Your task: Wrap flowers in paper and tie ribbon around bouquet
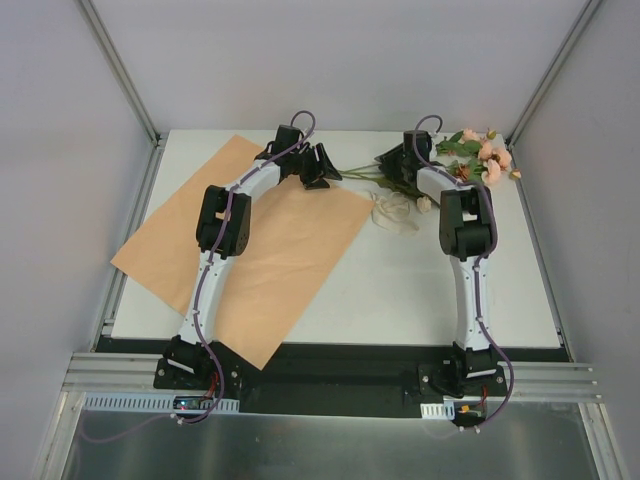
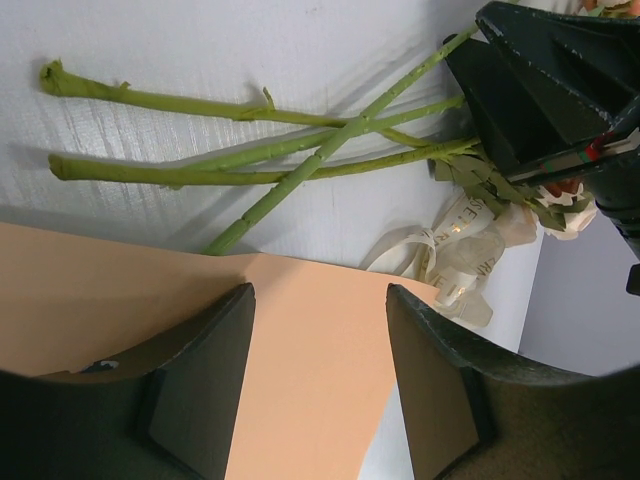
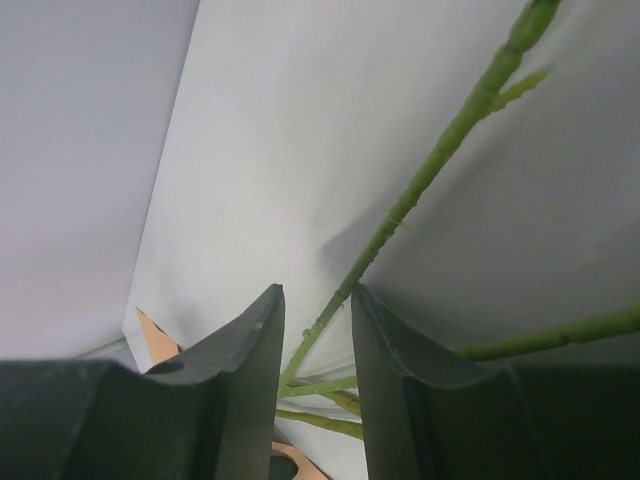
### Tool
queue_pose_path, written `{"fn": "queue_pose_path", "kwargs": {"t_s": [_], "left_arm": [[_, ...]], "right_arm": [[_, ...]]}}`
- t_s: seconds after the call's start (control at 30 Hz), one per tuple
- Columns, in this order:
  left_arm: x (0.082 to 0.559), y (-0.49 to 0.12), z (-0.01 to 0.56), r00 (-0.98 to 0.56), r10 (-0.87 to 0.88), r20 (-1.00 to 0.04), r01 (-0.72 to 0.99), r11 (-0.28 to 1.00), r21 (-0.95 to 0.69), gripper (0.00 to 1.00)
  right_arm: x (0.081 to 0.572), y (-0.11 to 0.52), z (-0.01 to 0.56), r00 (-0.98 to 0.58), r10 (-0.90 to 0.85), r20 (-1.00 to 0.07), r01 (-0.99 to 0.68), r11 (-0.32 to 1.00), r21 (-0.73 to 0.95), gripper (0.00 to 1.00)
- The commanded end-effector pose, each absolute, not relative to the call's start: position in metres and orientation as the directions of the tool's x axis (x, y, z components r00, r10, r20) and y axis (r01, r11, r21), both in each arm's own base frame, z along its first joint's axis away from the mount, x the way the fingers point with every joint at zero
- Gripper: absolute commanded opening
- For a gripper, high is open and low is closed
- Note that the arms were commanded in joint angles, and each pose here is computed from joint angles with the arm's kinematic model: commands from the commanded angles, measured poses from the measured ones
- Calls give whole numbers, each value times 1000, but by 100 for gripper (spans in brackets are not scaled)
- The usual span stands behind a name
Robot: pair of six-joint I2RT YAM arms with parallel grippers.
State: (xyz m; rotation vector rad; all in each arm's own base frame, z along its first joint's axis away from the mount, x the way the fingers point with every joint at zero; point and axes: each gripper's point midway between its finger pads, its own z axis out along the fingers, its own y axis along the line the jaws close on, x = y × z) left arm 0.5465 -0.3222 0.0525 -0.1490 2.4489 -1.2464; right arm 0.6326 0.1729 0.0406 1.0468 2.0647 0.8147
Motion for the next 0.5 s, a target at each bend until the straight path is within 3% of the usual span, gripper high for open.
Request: {"fn": "queue_pose_path", "kwargs": {"t_s": [0.0,0.2,0.23,0.33,0.47], "left_arm": [[543,-325,46,-925,-254,-284,80,599,-797,56],[539,-330,56,-926,-219,-308,128,585,-801,60],[539,-330,61,-924,-217,-315,136,582,-802,61],[536,-331,79,-922,-203,-329,166,560,-812,66],[532,-333,132,-904,-175,-390,251,521,-816,73]], "right_arm": [[646,165,42,-373,894,-249,482,416,771,36],[669,166,42,-329,915,-235,451,371,812,20],[673,158,43,-296,922,-249,453,364,814,11],[685,150,62,-244,933,-265,380,343,859,0],[698,141,115,-185,932,-312,235,351,907,0]]}}
